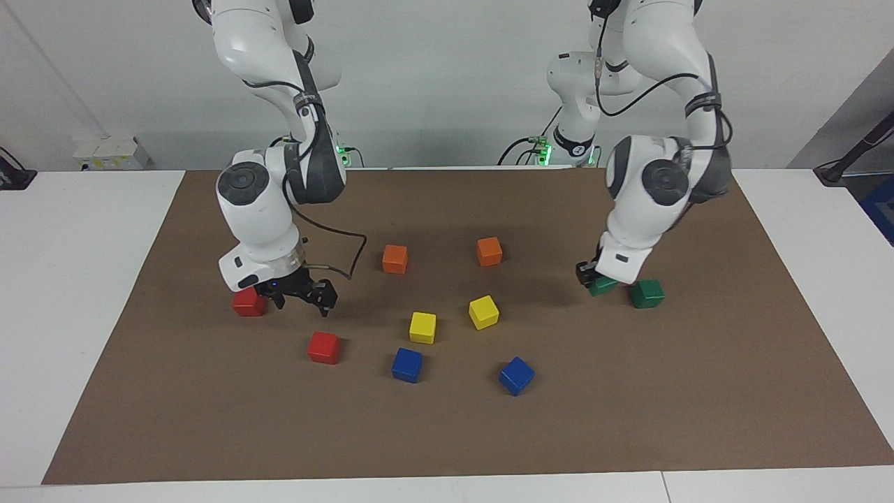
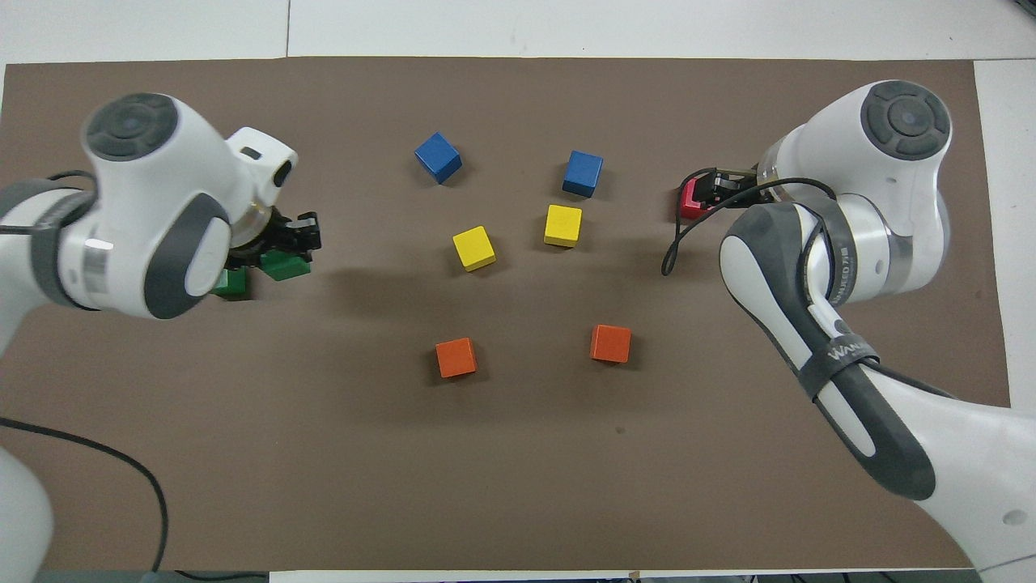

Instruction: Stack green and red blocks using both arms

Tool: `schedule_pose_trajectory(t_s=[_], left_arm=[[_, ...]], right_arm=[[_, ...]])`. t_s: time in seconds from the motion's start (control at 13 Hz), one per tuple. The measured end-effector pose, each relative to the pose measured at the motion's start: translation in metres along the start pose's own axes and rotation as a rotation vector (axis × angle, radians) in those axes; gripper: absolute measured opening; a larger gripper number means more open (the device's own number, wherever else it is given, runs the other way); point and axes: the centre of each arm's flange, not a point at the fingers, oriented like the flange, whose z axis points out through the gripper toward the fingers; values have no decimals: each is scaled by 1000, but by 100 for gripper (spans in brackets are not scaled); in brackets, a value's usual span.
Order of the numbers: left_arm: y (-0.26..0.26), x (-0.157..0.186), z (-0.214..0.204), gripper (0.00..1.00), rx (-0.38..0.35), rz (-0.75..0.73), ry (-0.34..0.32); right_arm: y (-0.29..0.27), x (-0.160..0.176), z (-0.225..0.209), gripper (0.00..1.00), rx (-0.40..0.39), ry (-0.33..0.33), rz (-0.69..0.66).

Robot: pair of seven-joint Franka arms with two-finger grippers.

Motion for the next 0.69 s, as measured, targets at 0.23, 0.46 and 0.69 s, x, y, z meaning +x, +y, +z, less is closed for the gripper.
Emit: schedule_pose_trajectory(t_s=[0.23, 0.46, 0.69], left_arm=[[-88, 17, 0, 55, -41, 204, -8], [-92, 18, 13, 55, -45, 294, 5], [-91, 16, 23, 55, -45, 296, 9]], right_arm=[[-14, 15, 31, 100, -1, 15, 0], [-16, 23, 58, 100, 3, 39, 1], [-18, 27, 71, 100, 8, 56, -1]])
